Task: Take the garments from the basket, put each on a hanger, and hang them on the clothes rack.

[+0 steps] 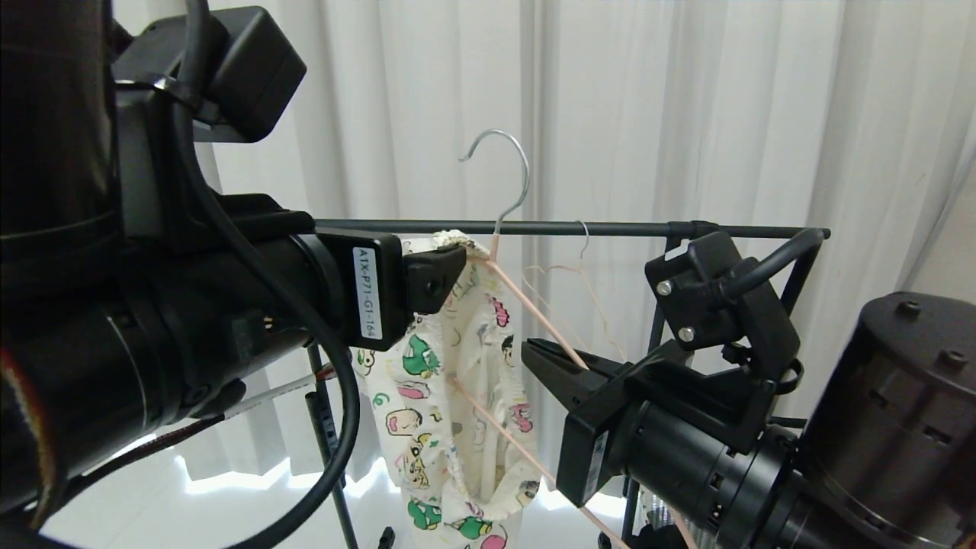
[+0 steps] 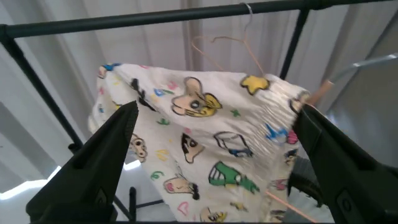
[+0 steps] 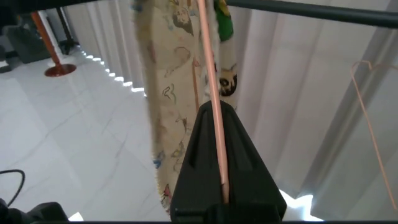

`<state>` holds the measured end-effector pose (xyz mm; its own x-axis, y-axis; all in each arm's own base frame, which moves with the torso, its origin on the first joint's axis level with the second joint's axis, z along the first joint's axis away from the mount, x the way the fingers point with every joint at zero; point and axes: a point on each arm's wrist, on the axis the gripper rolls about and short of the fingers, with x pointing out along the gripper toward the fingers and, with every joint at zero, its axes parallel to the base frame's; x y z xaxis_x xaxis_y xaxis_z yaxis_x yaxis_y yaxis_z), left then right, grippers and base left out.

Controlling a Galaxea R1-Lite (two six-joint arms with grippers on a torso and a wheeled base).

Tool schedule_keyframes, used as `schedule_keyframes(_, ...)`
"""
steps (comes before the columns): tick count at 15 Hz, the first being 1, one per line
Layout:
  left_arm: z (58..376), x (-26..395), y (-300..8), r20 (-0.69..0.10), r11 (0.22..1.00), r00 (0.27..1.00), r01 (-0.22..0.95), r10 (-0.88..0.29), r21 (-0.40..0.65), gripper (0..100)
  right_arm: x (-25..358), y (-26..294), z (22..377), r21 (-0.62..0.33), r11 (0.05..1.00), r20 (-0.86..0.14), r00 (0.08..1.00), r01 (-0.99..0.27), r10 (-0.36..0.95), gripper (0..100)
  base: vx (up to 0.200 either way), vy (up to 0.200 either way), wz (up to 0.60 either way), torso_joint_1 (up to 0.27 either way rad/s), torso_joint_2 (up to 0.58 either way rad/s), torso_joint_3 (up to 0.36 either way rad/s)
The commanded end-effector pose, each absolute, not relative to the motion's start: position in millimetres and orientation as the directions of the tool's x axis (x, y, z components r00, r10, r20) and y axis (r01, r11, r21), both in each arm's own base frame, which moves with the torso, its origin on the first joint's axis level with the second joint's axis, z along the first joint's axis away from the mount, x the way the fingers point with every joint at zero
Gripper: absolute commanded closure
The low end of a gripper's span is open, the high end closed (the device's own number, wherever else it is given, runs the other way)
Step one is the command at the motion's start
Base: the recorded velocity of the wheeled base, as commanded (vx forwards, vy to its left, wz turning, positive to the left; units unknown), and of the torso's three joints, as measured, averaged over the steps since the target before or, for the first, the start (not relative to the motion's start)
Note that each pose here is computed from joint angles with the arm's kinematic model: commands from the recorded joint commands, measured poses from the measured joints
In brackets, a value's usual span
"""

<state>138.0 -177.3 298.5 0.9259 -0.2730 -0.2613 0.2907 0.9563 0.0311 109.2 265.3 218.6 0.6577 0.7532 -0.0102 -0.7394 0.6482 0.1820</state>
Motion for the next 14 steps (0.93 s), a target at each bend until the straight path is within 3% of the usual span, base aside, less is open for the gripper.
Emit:
schedule_keyframes(1,291.2,134.0,-182.1,-0.282,0.947,0.914,0.317,-0.291,0.053,0,109.4,265.5,218.5,0.169,0.650,-0.010,0.658,-0.741,0.753,100,0.000,0.000,0.00,0.000,0.00,0.000)
schedule_keyframes(5,274.1,124.2,-166.3,-0.316,0.940,0.908,0.323,-0.276,0.107,0,121.1,257.0,222.6,0.143,0.686,0.014,0.695,-0.713,0.719,100,0.000,0.000,0.00,0.000,0.00,0.000)
schedule_keyframes(8,270.0,108.5,-140.6,-0.303,0.943,0.912,0.319,-0.278,0.097,0,130.4,246.8,222.0,0.114,0.716,0.014,0.722,-0.688,0.692,100,0.000,0.000,0.00,0.000,0.00,0.000)
schedule_keyframes(10,263.0,93.7,-110.0,-0.288,0.945,0.916,0.314,-0.277,0.089,0,120.4,222.7,210.2,0.097,0.684,-0.025,0.685,-0.723,0.728,100,0.000,0.000,0.00,0.000,0.00,0.000)
schedule_keyframes(13,256.2,72.6,-77.7,-0.266,0.891,0.873,0.445,-0.410,0.088,0,101.7,190.4,193.9,0.074,0.617,-0.071,0.613,-0.784,0.787,100,0.000,0.000,0.00,0.000,0.00,0.000)
schedule_keyframes(14,249.7,65.7,-65.5,-0.267,0.832,0.829,0.538,-0.492,0.137,0,92.6,178.7,190.0,0.068,0.574,-0.076,0.569,-0.816,0.818,100,0.000,0.000,0.00,0.000,0.00,0.000)
